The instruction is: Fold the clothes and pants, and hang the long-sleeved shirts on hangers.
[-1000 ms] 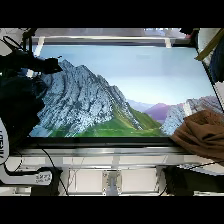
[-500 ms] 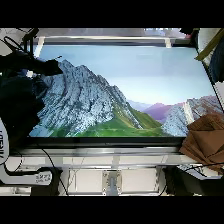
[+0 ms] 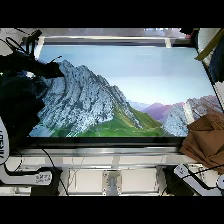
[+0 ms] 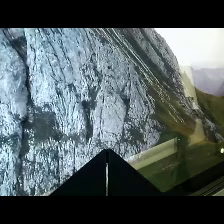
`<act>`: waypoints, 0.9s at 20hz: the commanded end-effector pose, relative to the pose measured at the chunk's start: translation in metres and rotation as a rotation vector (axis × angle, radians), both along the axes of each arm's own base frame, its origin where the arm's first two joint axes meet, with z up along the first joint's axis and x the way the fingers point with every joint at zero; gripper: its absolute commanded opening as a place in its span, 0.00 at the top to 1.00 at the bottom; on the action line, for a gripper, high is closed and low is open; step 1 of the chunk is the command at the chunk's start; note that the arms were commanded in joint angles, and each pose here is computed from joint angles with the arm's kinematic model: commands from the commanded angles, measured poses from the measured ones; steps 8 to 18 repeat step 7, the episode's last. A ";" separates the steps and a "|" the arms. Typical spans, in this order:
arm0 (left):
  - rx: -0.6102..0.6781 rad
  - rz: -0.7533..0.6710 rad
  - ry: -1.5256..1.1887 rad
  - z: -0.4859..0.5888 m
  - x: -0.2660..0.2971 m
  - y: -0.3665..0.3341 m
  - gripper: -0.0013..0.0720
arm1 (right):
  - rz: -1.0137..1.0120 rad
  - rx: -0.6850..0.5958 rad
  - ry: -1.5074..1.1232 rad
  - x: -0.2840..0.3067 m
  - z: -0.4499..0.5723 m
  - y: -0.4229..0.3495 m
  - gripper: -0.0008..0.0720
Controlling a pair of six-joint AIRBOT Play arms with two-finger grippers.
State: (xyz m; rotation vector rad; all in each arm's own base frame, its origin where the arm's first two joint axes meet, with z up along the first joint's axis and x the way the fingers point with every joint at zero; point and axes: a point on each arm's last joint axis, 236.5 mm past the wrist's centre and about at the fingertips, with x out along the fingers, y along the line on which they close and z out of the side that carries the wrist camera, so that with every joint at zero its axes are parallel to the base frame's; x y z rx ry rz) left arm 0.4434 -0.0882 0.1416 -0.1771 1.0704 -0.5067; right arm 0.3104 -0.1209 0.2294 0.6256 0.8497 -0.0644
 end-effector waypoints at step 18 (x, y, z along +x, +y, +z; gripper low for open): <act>-0.001 -0.008 0.011 -0.001 -0.003 -0.001 0.96 | 0.354 -0.039 0.057 0.012 -0.010 0.106 0.28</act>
